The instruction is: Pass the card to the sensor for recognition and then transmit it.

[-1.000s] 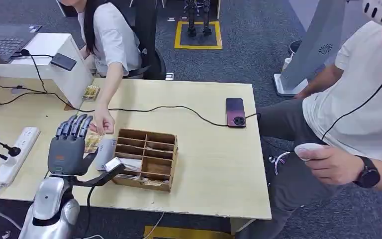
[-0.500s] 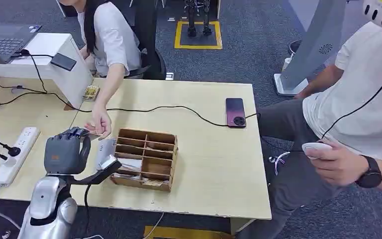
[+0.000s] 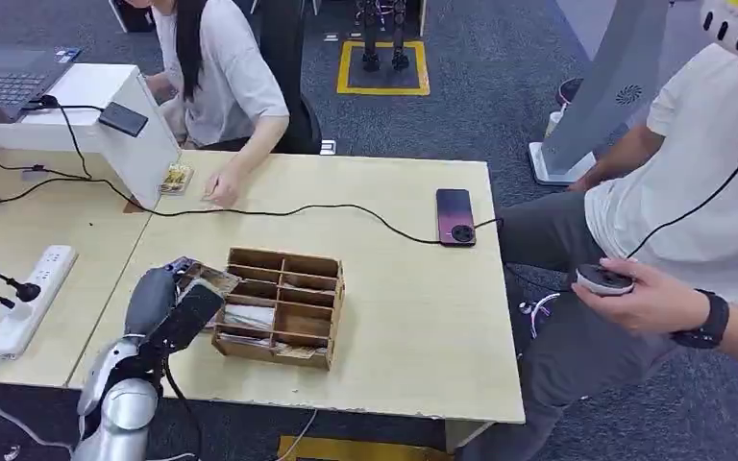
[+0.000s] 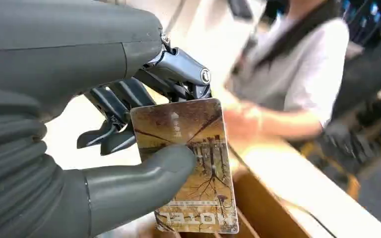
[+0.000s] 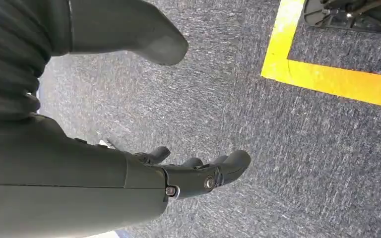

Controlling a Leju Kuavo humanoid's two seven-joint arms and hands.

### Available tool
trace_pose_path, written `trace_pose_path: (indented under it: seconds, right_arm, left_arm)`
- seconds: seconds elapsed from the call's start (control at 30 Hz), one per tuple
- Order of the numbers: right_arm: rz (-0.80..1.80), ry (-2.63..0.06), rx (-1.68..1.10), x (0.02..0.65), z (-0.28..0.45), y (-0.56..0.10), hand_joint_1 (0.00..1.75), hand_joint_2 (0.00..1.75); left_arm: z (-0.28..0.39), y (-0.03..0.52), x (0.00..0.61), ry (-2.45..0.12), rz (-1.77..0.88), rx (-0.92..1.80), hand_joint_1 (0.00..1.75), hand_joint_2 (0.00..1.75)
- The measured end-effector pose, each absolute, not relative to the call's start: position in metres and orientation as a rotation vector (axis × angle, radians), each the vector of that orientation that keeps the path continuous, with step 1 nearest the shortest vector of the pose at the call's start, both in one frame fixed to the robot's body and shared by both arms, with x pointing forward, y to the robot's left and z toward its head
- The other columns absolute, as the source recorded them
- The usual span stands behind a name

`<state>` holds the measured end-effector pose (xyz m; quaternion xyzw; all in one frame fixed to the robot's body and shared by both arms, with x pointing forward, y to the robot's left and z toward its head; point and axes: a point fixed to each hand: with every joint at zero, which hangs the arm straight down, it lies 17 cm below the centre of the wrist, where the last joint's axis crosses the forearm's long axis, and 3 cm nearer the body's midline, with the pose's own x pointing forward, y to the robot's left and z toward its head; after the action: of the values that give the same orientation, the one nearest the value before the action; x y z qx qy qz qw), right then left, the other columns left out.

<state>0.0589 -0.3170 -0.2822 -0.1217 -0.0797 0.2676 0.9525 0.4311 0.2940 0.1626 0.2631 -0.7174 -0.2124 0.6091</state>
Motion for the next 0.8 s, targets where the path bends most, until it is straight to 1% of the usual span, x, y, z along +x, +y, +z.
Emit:
trace_pose_path:
  seconds: [0.1,0.27,0.47,0.8]
  right_arm:
    - [0.544,-0.164,-0.247,0.059,-0.282,-0.317,0.0,1.75]
    - [0.544,-0.172,-0.245,0.064,-0.282,-0.316,0.0,1.75]
    - [0.542,-0.158,-0.248,0.063,-0.282,-0.317,0.0,1.75]
    - [0.542,-0.159,-0.247,0.063,-0.282,-0.317,0.0,1.75]
  left_arm:
    - [0.16,0.296,0.431,-1.648,-0.381,0.506,1.75,1.75]
    - [0.154,0.316,0.433,-1.587,-0.296,0.529,1.75,1.75]
    - [0.153,0.335,0.437,-1.56,-0.26,0.593,1.75,1.75]
    - [0.157,0.34,0.441,-1.562,-0.222,0.6,1.75,1.75]
